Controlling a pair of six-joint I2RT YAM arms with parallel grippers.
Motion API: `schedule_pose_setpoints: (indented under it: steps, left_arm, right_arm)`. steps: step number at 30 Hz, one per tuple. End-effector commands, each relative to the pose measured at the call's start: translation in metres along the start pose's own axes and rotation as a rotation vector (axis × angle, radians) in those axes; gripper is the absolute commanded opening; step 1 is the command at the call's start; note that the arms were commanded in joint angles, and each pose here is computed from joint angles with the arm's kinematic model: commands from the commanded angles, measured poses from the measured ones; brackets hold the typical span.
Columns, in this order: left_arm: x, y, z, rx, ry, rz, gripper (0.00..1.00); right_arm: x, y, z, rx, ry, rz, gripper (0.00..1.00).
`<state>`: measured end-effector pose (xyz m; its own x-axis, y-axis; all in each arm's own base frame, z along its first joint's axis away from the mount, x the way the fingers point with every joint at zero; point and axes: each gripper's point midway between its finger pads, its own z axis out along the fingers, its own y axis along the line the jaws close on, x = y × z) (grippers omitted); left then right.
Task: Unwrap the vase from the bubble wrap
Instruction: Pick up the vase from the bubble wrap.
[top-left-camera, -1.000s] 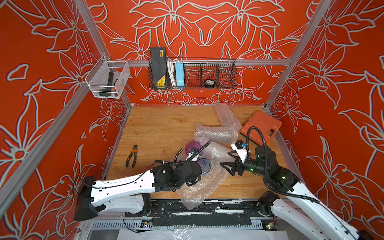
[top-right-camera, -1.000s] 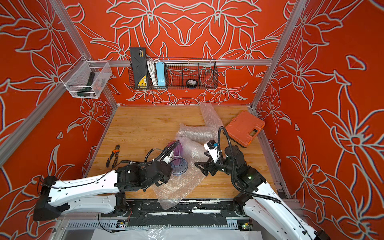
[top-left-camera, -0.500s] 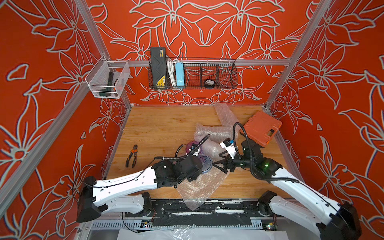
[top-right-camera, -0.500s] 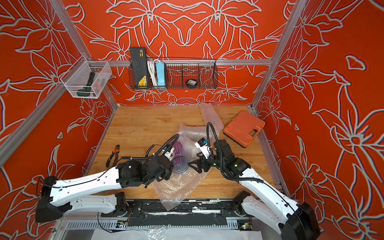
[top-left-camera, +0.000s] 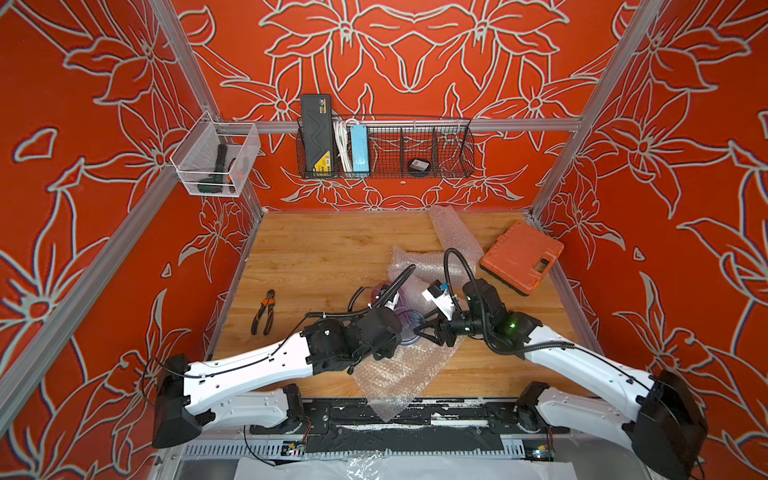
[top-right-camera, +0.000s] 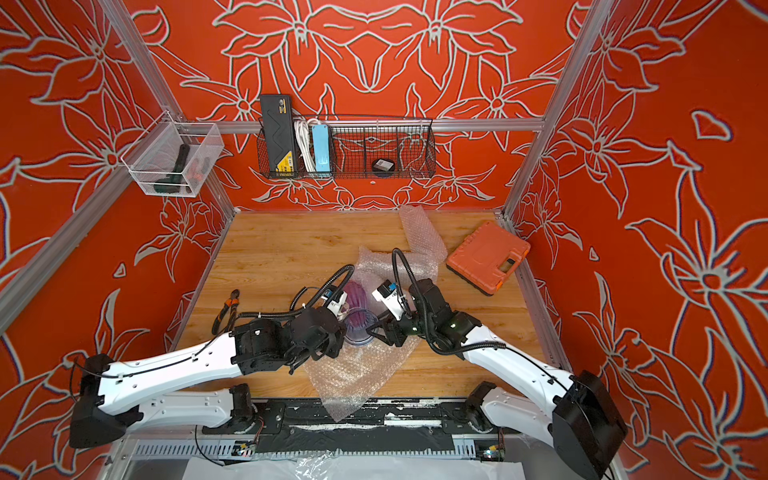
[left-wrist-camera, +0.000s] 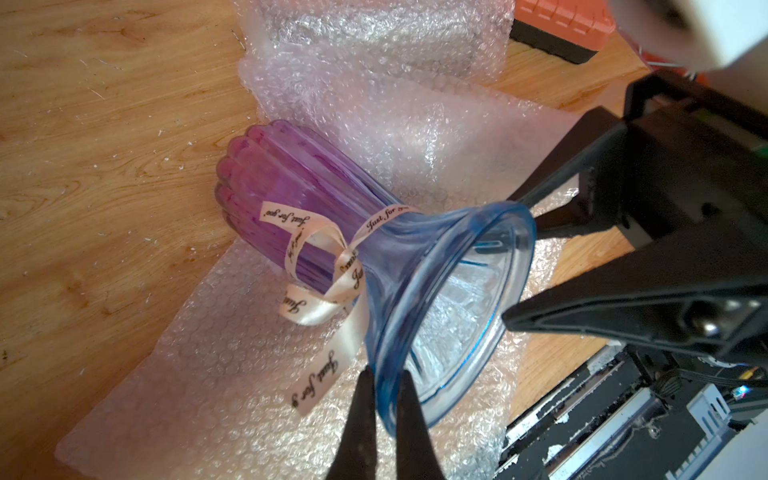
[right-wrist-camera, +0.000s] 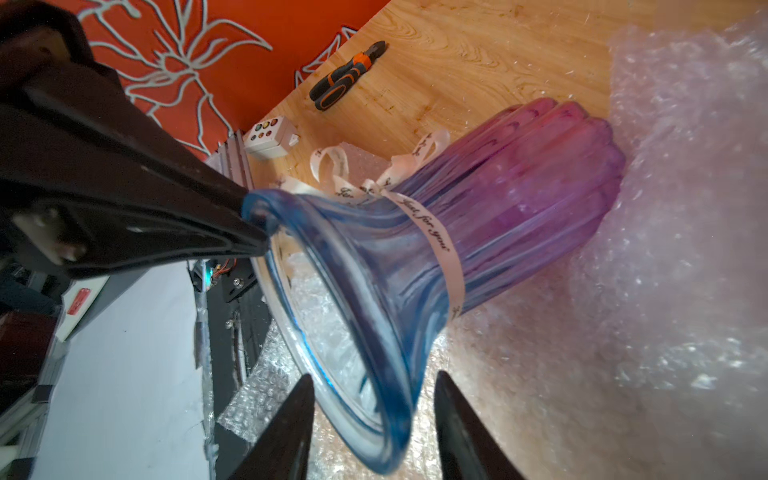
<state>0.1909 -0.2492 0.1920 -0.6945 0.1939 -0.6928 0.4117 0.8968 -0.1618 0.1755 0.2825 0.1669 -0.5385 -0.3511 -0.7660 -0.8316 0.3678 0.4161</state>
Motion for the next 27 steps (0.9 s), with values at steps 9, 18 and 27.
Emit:
schedule_pose_setpoints:
  steps: [9, 18, 27]
  left_arm:
    - [-0.022, -0.018, -0.011, 0.115, -0.080, -0.055, 0.00]
    - [-0.024, -0.024, -0.010, 0.146, -0.089, -0.059, 0.00]
    - [-0.026, -0.025, -0.011, 0.156, -0.112, -0.026, 0.08]
  right_arm:
    - [-0.026, 0.013, -0.002, -0.026, -0.048, -0.047, 0.13]
    - [-0.034, 0.016, -0.011, 0.001, -0.053, -0.059, 0.00]
    - [-0.042, 0.014, -0.020, 0.052, -0.038, 0.000, 0.00]
